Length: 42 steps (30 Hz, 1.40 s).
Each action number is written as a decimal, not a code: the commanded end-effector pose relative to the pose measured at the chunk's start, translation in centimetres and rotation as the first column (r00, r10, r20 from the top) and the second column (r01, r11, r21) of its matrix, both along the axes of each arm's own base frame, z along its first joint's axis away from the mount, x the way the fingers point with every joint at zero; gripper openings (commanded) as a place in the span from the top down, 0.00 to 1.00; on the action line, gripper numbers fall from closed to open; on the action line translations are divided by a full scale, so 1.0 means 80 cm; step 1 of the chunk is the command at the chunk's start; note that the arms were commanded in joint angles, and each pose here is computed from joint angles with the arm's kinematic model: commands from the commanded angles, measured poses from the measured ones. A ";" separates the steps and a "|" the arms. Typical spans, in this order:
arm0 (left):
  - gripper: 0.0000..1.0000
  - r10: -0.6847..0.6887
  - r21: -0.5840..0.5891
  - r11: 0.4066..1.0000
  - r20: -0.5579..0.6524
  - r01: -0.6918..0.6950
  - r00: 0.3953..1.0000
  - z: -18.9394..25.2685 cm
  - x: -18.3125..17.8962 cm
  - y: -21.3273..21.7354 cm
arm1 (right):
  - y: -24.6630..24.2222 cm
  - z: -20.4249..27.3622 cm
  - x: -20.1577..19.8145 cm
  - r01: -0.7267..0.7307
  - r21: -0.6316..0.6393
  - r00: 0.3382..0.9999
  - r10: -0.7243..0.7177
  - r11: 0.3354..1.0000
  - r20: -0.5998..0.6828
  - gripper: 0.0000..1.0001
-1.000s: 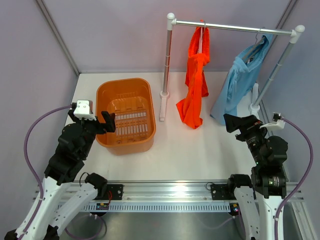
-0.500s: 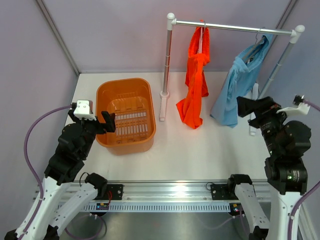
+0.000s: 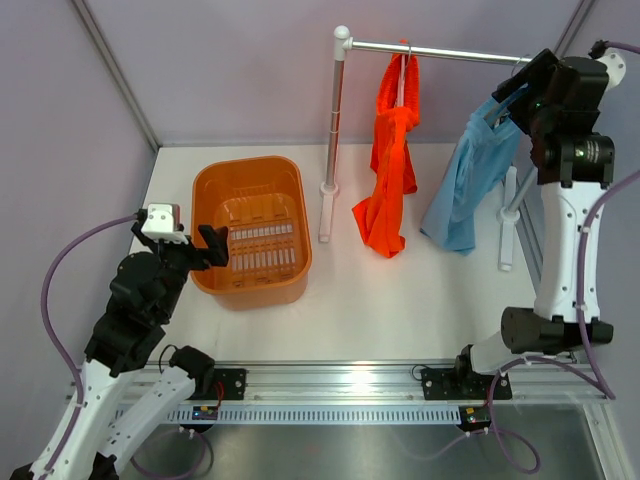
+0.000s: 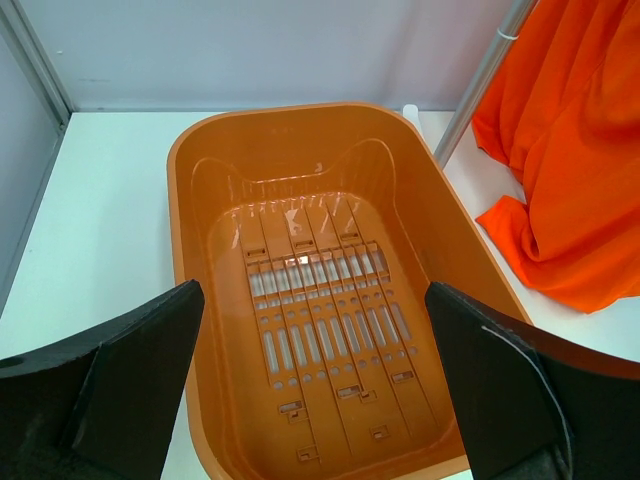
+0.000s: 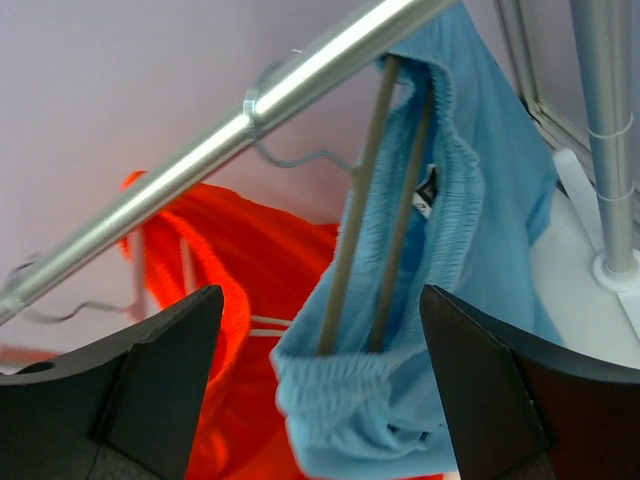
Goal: Remove the shorts from the hanger
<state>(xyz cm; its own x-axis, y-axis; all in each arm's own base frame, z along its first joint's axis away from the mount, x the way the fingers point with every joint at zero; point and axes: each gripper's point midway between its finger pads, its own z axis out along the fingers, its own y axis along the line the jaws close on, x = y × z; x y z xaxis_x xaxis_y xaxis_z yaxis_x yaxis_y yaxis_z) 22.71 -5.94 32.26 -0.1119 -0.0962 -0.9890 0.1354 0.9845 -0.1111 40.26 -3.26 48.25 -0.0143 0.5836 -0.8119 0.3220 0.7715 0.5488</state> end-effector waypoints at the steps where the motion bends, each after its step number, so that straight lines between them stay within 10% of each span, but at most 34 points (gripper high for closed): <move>1: 0.01 -0.014 -0.054 0.998 0.084 0.018 0.996 0.031 -0.003 -0.003 | -0.027 -0.013 -0.002 0.078 0.026 0.995 -0.076 0.997 -0.070 0.17; 42: 0.01 -0.035 -0.054 0.998 0.072 0.039 0.997 0.028 -0.002 -0.009 | -0.029 -0.077 0.108 0.031 -0.140 0.977 -0.060 0.990 -0.204 0.39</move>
